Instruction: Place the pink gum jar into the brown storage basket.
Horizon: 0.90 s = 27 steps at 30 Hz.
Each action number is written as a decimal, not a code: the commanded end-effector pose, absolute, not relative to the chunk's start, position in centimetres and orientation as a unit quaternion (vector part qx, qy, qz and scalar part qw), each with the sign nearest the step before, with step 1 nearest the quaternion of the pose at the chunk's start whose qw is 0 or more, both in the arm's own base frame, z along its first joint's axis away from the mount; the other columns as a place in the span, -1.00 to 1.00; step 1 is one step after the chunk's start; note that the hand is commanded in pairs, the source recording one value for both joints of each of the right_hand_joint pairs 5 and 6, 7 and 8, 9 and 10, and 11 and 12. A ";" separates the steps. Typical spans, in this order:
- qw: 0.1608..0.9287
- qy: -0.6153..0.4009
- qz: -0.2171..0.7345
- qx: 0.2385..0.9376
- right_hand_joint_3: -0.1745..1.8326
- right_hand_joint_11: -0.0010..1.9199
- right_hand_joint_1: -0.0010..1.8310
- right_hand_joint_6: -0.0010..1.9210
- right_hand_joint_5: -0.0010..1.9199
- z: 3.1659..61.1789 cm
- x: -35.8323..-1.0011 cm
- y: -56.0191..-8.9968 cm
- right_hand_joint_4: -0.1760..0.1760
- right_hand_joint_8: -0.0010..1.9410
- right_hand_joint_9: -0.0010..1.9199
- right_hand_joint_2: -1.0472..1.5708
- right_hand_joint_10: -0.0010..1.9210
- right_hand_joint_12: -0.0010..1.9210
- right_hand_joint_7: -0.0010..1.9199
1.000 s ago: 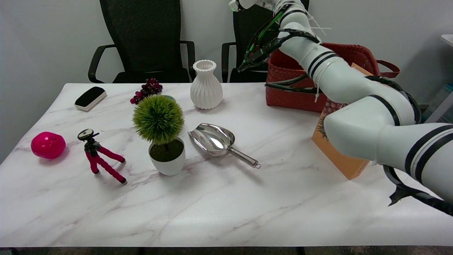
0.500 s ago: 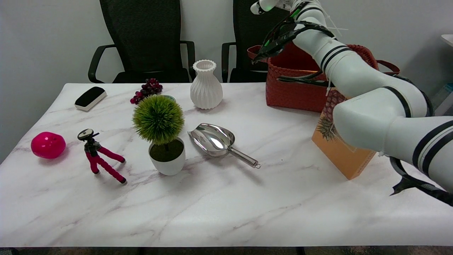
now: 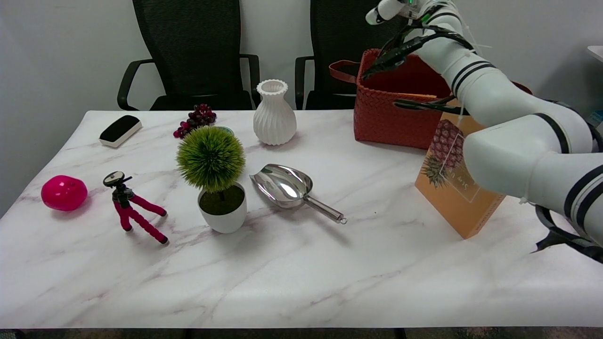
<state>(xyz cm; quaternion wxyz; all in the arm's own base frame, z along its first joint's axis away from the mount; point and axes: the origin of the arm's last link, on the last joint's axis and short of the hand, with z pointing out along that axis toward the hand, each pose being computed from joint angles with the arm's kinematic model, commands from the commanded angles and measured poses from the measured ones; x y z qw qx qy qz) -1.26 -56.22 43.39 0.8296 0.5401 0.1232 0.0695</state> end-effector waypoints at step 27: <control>0.875 0.087 0.020 0.475 -0.39 1.00 0.08 0.07 0.07 51.9 -6.1 -52.7 0.00 0.98 0.98 0.13 0.98 1.00 1.00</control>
